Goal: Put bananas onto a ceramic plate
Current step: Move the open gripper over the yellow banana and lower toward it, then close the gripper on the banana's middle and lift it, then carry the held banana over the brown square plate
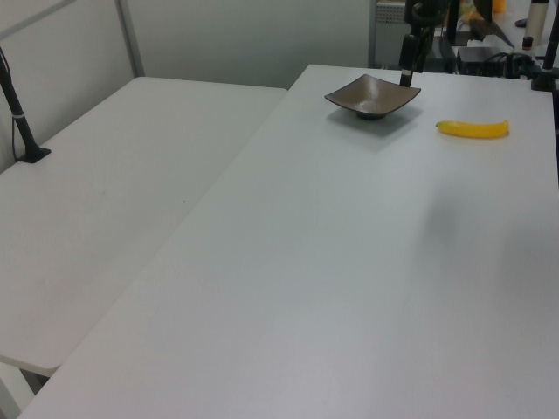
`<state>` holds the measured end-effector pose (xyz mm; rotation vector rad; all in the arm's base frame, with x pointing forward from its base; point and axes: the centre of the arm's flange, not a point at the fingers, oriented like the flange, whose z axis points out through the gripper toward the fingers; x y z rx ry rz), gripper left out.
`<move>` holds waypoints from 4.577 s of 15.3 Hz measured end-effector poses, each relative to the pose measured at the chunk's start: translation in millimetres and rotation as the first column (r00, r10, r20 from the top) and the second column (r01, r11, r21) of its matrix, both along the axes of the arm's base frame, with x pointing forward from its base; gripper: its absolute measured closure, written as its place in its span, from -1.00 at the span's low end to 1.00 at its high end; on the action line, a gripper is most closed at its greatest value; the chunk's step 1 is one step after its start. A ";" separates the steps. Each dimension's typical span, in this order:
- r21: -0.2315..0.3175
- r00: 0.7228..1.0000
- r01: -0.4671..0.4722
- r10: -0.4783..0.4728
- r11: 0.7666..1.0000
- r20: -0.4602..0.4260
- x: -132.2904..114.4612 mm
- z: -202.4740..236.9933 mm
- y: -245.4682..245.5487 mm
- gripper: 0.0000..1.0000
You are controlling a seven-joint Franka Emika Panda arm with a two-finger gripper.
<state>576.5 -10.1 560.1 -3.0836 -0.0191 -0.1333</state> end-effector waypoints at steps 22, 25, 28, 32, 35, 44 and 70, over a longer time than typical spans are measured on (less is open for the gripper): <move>-0.166 0.998 -0.015 0.004 0.986 -0.066 -1.3 -29.0 -42.2 -1.00; -0.166 0.995 0.015 -0.031 0.986 -0.095 -10.8 -40.5 -88.8 -1.00; -0.166 0.992 0.066 -0.082 0.984 -0.092 -24.6 -63.6 -147.3 -1.00; -0.170 0.985 0.146 -0.160 0.975 -0.072 -35.8 -100.7 -200.5 -1.00; -0.167 0.977 0.169 -0.188 0.971 -0.101 -41.1 -126.3 -229.7 -1.00; -0.146 0.979 0.075 -0.100 0.986 -0.177 -55.6 -185.4 -286.5 -1.00; -0.087 0.975 0.052 -0.069 0.995 -0.211 -39.7 -216.7 -305.6 0.37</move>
